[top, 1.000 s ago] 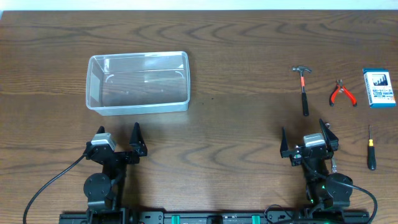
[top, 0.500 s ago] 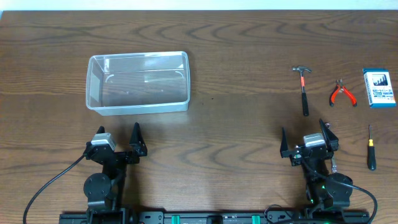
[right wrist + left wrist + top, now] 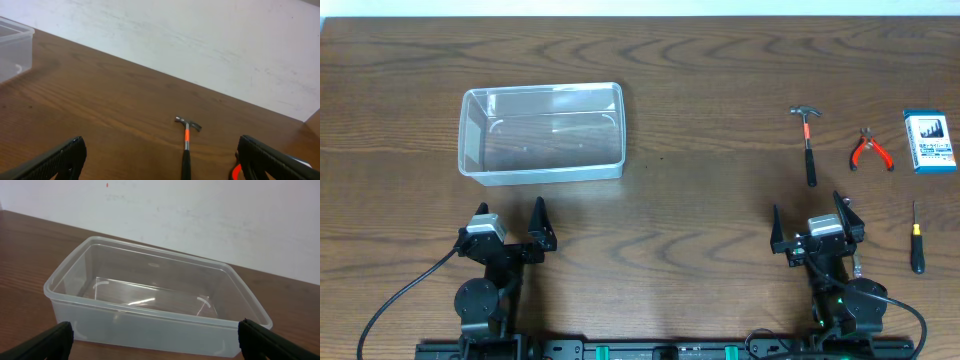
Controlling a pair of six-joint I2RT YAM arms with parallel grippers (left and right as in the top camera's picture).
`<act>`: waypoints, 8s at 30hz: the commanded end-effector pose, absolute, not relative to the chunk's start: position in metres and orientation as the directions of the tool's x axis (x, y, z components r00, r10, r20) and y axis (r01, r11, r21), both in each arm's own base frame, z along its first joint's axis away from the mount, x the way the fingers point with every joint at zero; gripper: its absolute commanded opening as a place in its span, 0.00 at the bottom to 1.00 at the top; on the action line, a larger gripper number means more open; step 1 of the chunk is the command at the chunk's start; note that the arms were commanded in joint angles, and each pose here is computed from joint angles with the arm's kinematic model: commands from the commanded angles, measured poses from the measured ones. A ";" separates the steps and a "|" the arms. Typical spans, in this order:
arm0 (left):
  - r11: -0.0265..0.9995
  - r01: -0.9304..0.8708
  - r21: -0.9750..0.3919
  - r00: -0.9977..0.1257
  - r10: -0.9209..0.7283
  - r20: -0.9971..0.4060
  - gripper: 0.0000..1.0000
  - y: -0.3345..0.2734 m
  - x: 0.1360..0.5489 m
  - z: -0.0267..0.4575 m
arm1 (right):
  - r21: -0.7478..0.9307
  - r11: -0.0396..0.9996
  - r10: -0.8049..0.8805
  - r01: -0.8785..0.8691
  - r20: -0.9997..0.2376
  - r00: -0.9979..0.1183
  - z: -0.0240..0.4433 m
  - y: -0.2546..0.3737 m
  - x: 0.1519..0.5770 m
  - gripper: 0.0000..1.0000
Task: Pack container
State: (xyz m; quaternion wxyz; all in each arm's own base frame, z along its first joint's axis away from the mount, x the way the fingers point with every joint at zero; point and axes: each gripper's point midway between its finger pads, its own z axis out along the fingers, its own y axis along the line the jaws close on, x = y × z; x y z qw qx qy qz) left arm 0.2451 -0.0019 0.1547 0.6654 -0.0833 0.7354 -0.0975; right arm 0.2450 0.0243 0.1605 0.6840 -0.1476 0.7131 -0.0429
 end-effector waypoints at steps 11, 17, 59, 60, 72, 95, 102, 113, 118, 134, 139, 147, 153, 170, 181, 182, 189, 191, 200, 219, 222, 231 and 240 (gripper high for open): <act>0.968 0.007 -0.253 -0.149 -0.249 -0.957 0.98 -0.004 0.244 0.139 | -0.251 0.956 -0.257 -0.152 -0.966 -0.022 0.160 0.025 0.245 0.99; 0.968 0.007 -0.253 -0.149 -0.249 -0.957 0.98 -0.004 0.244 0.139 | -0.251 0.956 -0.257 -0.152 -0.966 -0.022 0.160 0.025 0.245 0.99; 0.895 0.270 -0.354 -0.179 -0.315 -0.932 0.98 -0.051 0.227 0.207 | -0.206 0.913 -0.208 -0.351 -0.978 0.032 0.164 0.061 0.236 0.99; 0.906 0.259 -0.333 -0.189 -0.291 -0.938 0.98 -0.049 0.227 0.213 | -0.190 0.917 -0.193 -0.351 -0.981 0.026 0.164 0.061 0.236 0.99; 0.968 0.150 -0.203 -0.410 -0.127 -0.903 0.98 -0.017 0.283 0.354 | -0.129 0.840 -0.129 -0.527 -0.991 0.037 0.165 0.091 0.221 0.99; 0.992 -0.106 -0.064 -0.797 -0.123 -0.592 0.98 0.041 0.335 0.303 | 0.295 0.749 0.119 -0.593 -0.941 -0.318 0.221 0.113 0.196 0.99; 0.991 -0.085 -0.102 -0.812 -0.129 -0.569 0.98 0.034 0.338 0.296 | 0.429 0.725 0.218 -0.539 -0.885 -0.410 0.219 0.113 0.198 0.99; 0.991 -0.090 -0.100 -0.818 -0.131 -0.560 0.98 0.035 0.338 0.293 | 0.322 0.907 0.153 -0.271 -0.852 -0.502 0.309 0.078 0.242 0.99; 0.991 -0.090 -0.100 -0.819 -0.131 -0.559 0.98 0.035 0.338 0.293 | 0.272 0.925 0.021 -0.265 -0.734 -0.679 0.329 0.110 0.274 0.99; 0.991 -0.123 -0.047 -0.830 -0.129 -0.543 0.98 0.045 0.333 0.290 | 0.107 0.932 -0.285 -0.345 -0.368 -0.885 0.200 0.214 0.349 0.99; 0.991 -0.122 -0.046 -0.821 -0.127 -0.557 0.98 0.046 0.336 0.292 | 0.153 0.939 -0.233 -0.310 -0.383 -0.894 0.201 0.246 0.379 0.99; 0.991 -0.122 -0.047 -0.821 -0.127 -0.557 0.98 0.046 0.336 0.292 | 0.152 0.964 -0.136 -0.217 -0.418 -0.898 0.206 0.283 0.413 0.99; 0.991 -0.124 -0.049 -0.840 -0.131 -0.527 0.98 0.044 0.329 0.287 | 0.113 0.977 -0.123 -0.181 -0.399 -0.909 0.186 0.279 0.422 0.99; 0.983 -0.167 -0.075 -0.849 -0.182 -0.497 0.98 0.043 0.323 0.283 | 0.096 0.984 -0.108 -0.148 -0.332 -0.937 0.145 0.292 0.422 0.99; 0.983 -0.168 -0.075 -0.852 -0.182 -0.491 0.98 0.043 0.321 0.282 | 0.088 0.994 -0.020 -0.057 -0.370 -0.929 0.139 0.308 0.421 0.99; 0.983 -0.168 -0.075 -0.853 -0.183 -0.489 0.98 0.043 0.321 0.282 | 0.093 0.995 -0.002 -0.039 -0.365 -0.931 0.137 0.309 0.421 0.99; 0.983 -0.170 -0.074 -0.863 -0.184 -0.470 0.98 0.042 0.316 0.280 | 0.105 0.994 0.073 0.042 -0.309 -0.948 0.112 0.307 0.422 0.99; 0.983 -0.170 -0.074 -0.866 -0.185 -0.465 0.98 0.042 0.315 0.279 | 0.100 0.994 0.073 0.045 -0.291 -0.954 0.103 0.307 0.422 0.99; 0.983 -0.171 -0.074 -0.870 -0.185 -0.458 0.98 0.042 0.313 0.278 | 0.089 0.994 0.084 0.061 -0.281 -0.956 0.082 0.304 0.432 0.99; 0.982 -0.171 -0.074 -0.874 -0.186 -0.448 0.98 0.041 0.311 0.277 | 0.075 0.997 0.048 0.028 -0.280 -0.959 0.067 0.305 0.437 0.97; 0.982 -0.171 -0.074 -0.874 -0.186 -0.448 0.98 0.041 0.311 0.277 | 0.078 0.997 0.037 0.018 -0.251 -0.967 0.057 0.308 0.434 0.98; 0.983 -0.171 -0.074 -0.874 -0.186 -0.449 0.98 0.041 0.311 0.277 | 0.070 0.997 0.035 0.019 -0.236 -0.971 0.051 0.307 0.432 0.92; 0.982 -0.171 -0.074 -0.874 -0.186 -0.449 0.98 0.041 0.311 0.277 | 0.063 0.998 0.018 0.004 -0.233 -0.972 0.052 0.306 0.431 0.78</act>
